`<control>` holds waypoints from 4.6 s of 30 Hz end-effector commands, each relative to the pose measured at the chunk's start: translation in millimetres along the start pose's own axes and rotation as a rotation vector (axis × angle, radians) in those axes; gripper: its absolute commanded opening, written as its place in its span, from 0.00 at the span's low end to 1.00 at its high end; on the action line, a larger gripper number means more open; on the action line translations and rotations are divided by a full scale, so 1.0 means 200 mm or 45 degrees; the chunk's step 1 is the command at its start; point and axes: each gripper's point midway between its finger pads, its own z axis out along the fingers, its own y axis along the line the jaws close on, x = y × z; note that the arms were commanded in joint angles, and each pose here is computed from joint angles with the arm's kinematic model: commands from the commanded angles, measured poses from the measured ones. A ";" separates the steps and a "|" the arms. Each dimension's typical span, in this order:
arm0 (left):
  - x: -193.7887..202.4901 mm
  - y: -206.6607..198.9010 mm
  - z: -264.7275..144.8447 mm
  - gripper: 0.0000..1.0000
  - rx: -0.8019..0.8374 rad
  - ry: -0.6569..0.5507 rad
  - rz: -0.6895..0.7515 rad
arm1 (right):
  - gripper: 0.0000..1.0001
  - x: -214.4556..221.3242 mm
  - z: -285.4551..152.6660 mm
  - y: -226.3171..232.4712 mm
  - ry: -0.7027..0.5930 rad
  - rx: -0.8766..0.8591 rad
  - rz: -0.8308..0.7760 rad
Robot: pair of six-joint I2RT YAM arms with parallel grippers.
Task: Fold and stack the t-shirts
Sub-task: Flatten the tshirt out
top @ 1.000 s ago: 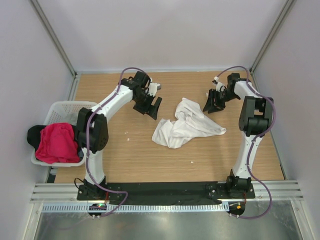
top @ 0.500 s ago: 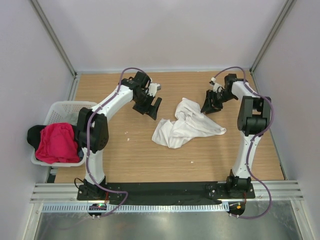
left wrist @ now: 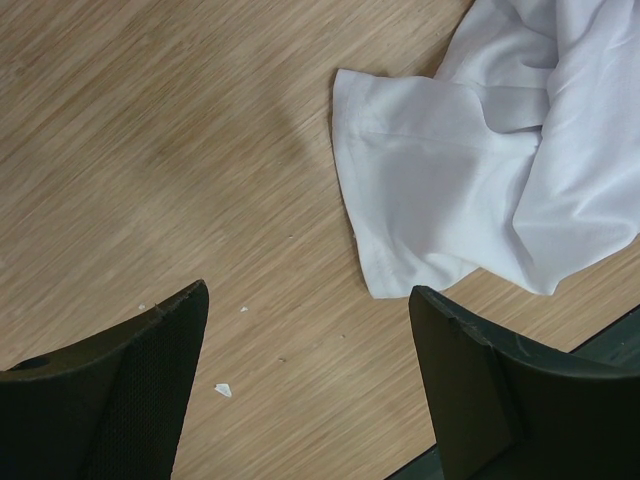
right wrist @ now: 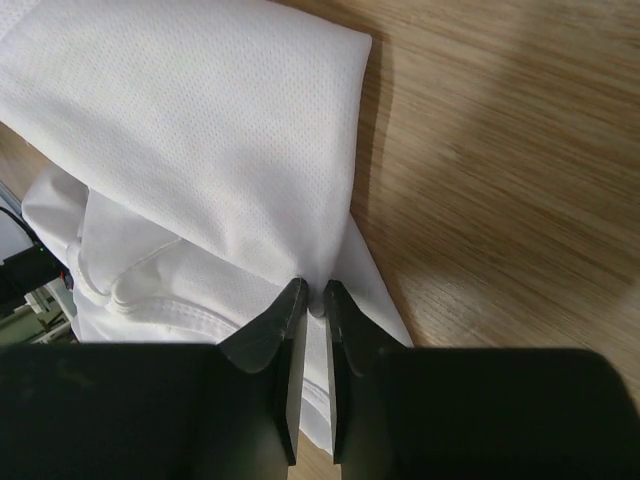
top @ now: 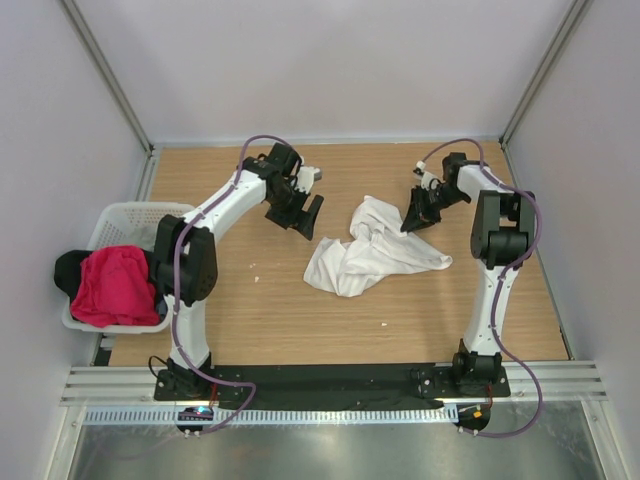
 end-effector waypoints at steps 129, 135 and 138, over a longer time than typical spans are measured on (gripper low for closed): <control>-1.21 0.75 0.26 0.69 0.086 -0.954 0.093 | 0.01 0.03 -0.76 0.39 -0.477 0.372 -0.261; -1.19 0.75 0.31 0.62 0.103 -0.937 0.072 | 0.01 0.04 -0.76 0.39 -0.482 0.376 -0.253; -1.19 0.76 0.32 0.58 0.090 -0.943 0.079 | 0.01 0.03 -0.76 0.40 -0.489 0.380 -0.256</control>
